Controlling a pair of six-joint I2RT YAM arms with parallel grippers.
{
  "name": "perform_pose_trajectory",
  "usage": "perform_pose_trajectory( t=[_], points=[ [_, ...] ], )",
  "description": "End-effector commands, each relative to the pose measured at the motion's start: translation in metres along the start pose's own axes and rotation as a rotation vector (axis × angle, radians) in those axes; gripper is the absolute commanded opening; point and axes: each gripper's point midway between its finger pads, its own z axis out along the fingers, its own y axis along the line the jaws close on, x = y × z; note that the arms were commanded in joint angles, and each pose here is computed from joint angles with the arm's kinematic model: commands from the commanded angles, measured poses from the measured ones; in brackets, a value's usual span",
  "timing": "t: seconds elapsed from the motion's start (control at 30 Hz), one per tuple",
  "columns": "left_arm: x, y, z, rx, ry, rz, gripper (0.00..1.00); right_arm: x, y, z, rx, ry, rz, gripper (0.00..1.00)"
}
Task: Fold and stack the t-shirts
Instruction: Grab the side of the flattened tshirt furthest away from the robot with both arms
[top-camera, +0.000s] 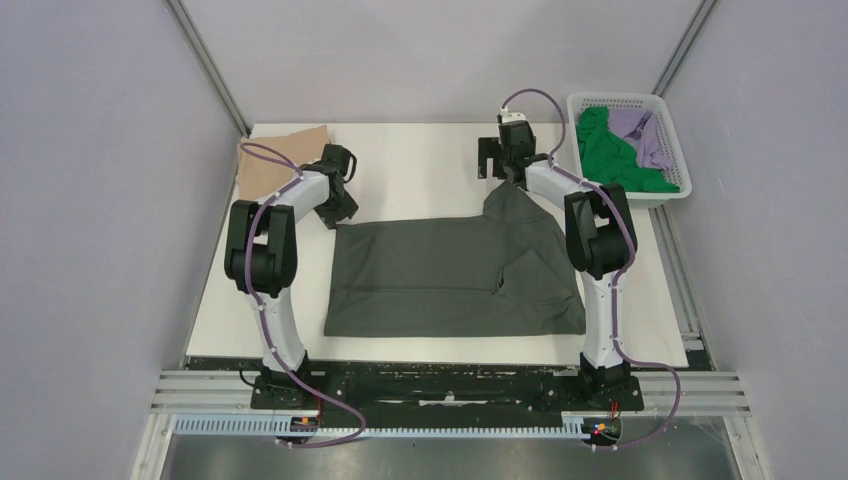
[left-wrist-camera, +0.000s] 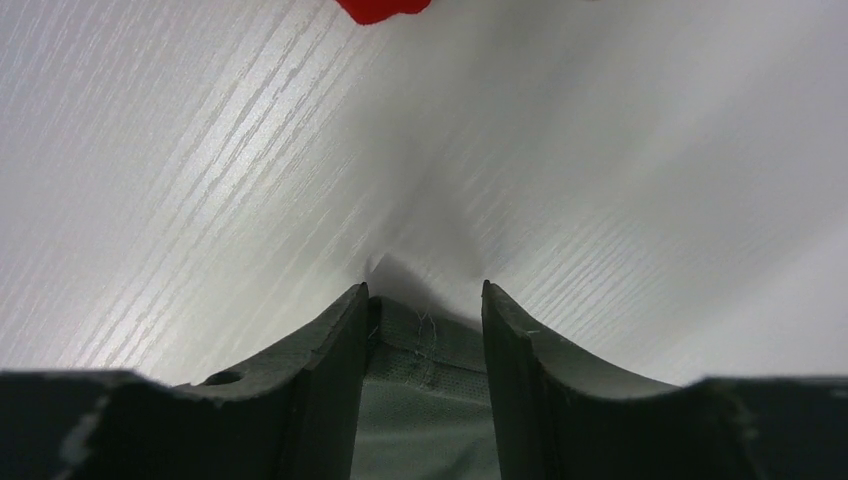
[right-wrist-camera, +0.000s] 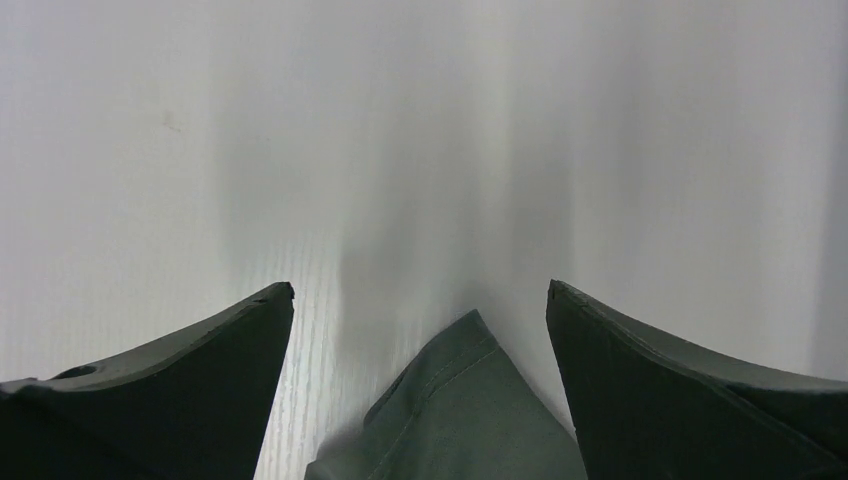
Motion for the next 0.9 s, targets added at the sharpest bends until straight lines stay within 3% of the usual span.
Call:
perform_pose_trajectory(
  t=[0.0, 0.1, 0.23, 0.4, 0.67, 0.87],
  points=[
    [0.004, 0.000, 0.002, 0.004, 0.022, -0.001, 0.48, -0.002, 0.002, 0.011, 0.024, -0.017, -0.055, 0.99],
    [0.008, 0.002, 0.002, 0.009, 0.034, 0.002, 0.32, 0.013, 0.001, 0.011, 0.031, 0.013, -0.067, 0.95],
    [0.012, 0.005, 0.000, 0.018, 0.034, 0.003, 0.03, 0.034, -0.001, 0.011, 0.030, 0.056, -0.094, 0.89],
    [0.010, 0.007, -0.008, 0.035, 0.015, 0.008, 0.02, 0.054, -0.009, 0.010, 0.065, 0.095, -0.097, 0.78],
    [0.007, 0.007, -0.025, 0.083, -0.009, -0.002, 0.02, 0.044, -0.016, -0.017, 0.099, 0.045, -0.068, 0.31],
    [0.012, 0.006, -0.039, 0.140, -0.009, -0.010, 0.02, 0.010, -0.009, -0.039, 0.058, -0.077, -0.081, 0.10]
  ],
)
